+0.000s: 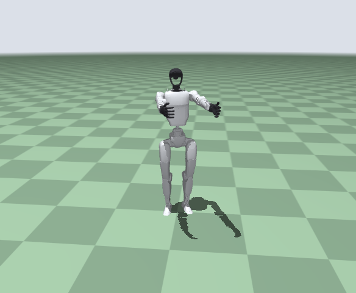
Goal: Upper body actions
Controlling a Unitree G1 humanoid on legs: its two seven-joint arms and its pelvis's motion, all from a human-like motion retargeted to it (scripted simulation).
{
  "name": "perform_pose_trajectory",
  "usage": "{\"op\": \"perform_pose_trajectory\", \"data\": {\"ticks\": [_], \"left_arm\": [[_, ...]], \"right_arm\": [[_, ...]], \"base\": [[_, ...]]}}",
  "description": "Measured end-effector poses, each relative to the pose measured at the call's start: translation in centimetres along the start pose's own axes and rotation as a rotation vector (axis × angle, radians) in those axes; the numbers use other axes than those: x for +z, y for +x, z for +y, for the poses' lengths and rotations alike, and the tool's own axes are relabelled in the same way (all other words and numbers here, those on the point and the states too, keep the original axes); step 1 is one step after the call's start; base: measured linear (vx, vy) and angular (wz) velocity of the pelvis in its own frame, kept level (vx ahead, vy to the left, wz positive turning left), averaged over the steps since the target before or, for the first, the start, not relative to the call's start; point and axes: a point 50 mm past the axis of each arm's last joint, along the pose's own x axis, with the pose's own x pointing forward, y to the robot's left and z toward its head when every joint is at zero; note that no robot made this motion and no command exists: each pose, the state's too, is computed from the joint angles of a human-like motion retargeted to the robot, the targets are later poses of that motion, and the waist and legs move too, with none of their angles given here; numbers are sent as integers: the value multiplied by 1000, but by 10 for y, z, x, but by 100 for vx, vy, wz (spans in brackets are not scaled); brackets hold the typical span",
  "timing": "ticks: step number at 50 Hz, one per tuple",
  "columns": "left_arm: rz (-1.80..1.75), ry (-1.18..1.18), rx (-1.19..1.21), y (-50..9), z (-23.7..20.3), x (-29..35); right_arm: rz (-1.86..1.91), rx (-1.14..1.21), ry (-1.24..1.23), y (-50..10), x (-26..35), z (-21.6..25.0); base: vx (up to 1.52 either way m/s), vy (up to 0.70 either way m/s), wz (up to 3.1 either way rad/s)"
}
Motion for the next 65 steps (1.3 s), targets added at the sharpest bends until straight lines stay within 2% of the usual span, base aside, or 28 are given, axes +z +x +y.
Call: {"op": "perform_pose_trajectory", "data": {"ticks": [10, 15, 20, 27, 31, 39, 45, 50, 52, 59, 63, 65], "left_arm": [[-22, 11, 20, 0, 4, 3], [-21, 72, 51, 0, 19, -6], [31, 197, 123, -5, 54, -38], [275, 524, 177, -32, 112, -115], [484, 576, 157, -65, 140, -171], [892, 437, 127, -157, 179, -271], [1179, 371, 129, -253, 203, -324], [1408, 288, 88, -330, 188, -360], [1488, 186, 134, -360, 171, -372], [1603, -172, 262, -424, 121, -391], [1607, -292, 269, -430, 110, -393], [1601, -281, 289, -428, 113, -392]], "right_arm": [[-11, -21, -30, -1, -2, -4], [-37, 2, -207, -4, -14, -2], [38, 19, -389, -15, -61, -3], [357, 40, -394, -58, -161, -22], [560, 48, -403, -98, -215, -36], [894, 121, -438, -194, -299, -47], [1271, 108, -390, -309, -349, -52], [1551, 6, -255, -399, -367, -43], [1605, -58, -162, -426, -370, -33], [1655, -178, 76, -469, -373, -12], [1638, -128, 63, -463, -374, -8], [1630, -105, 26, -455, -375, -9]], "base": [[0, 0, 0], [0, 0, 0], [1, 1, -1], [0, 0, 0], [0, 0, 0], [-2, -2, 9], [2, 1, -4], [1, 0, -2], [0, 0, 0], [-4, -2, 86], [-7, -3, 145], [-2, -1, 43]]}}
